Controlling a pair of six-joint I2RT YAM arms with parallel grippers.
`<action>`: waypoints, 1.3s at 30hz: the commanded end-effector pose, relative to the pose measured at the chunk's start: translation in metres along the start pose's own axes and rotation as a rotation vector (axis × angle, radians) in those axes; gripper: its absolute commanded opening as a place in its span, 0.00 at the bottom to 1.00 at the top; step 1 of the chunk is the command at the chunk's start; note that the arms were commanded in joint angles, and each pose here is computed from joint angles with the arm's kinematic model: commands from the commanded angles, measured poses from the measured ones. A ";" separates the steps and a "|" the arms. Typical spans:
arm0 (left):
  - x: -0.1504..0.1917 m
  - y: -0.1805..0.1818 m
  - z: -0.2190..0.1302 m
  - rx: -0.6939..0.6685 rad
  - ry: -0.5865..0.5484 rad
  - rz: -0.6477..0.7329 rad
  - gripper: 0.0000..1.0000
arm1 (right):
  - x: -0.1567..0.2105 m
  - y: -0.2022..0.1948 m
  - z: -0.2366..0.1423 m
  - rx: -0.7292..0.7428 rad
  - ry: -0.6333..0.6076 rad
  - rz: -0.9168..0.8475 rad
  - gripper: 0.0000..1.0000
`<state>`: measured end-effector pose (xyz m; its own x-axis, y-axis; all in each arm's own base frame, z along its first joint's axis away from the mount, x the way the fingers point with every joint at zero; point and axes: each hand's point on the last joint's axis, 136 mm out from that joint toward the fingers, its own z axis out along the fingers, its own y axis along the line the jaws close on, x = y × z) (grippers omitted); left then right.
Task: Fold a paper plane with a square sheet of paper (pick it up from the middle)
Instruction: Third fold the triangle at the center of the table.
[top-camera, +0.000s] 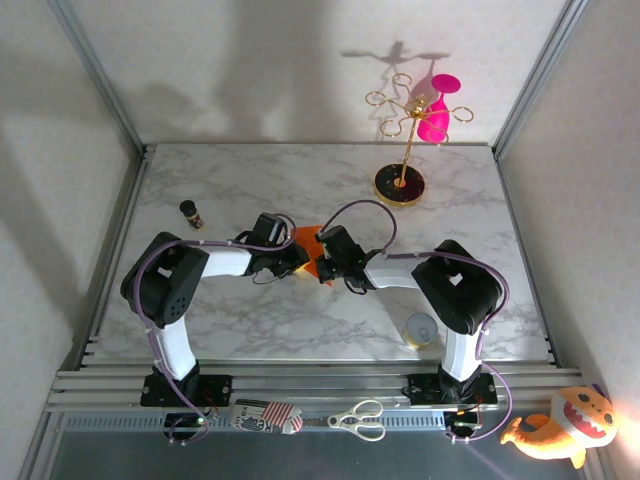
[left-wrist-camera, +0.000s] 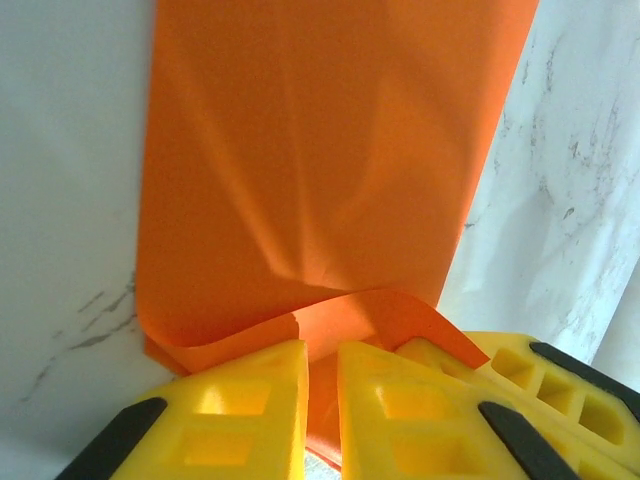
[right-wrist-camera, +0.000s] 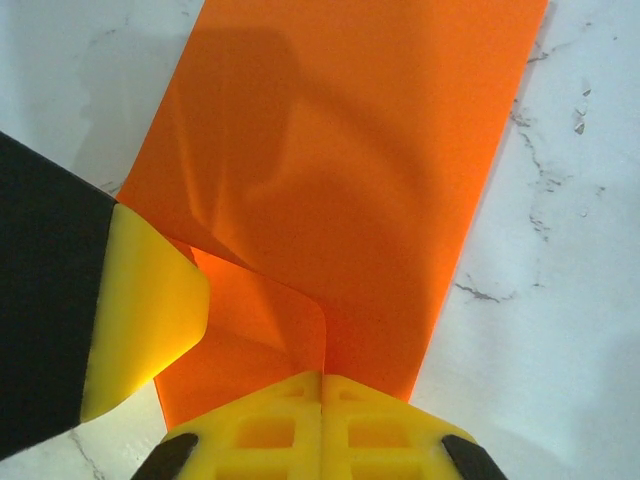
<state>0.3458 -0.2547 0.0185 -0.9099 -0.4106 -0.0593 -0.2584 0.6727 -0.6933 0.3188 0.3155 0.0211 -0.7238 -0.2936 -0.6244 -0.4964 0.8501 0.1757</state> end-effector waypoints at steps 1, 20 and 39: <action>0.001 0.012 0.005 -0.059 0.003 0.008 0.16 | 0.023 -0.008 0.009 0.018 0.085 0.020 0.00; 0.003 0.029 0.007 -0.139 0.011 -0.012 0.15 | -0.040 0.014 -0.057 -0.226 -0.021 0.250 0.35; 0.004 0.035 0.006 -0.164 0.006 -0.015 0.14 | -0.004 0.041 -0.024 -0.370 0.211 0.229 0.06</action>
<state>0.3463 -0.2526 0.0161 -0.9116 -0.4070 -0.0584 -0.2687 0.6974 -0.6644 0.2913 0.3338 0.0464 -0.9006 -0.2034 -0.3841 -0.4037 0.7189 0.5659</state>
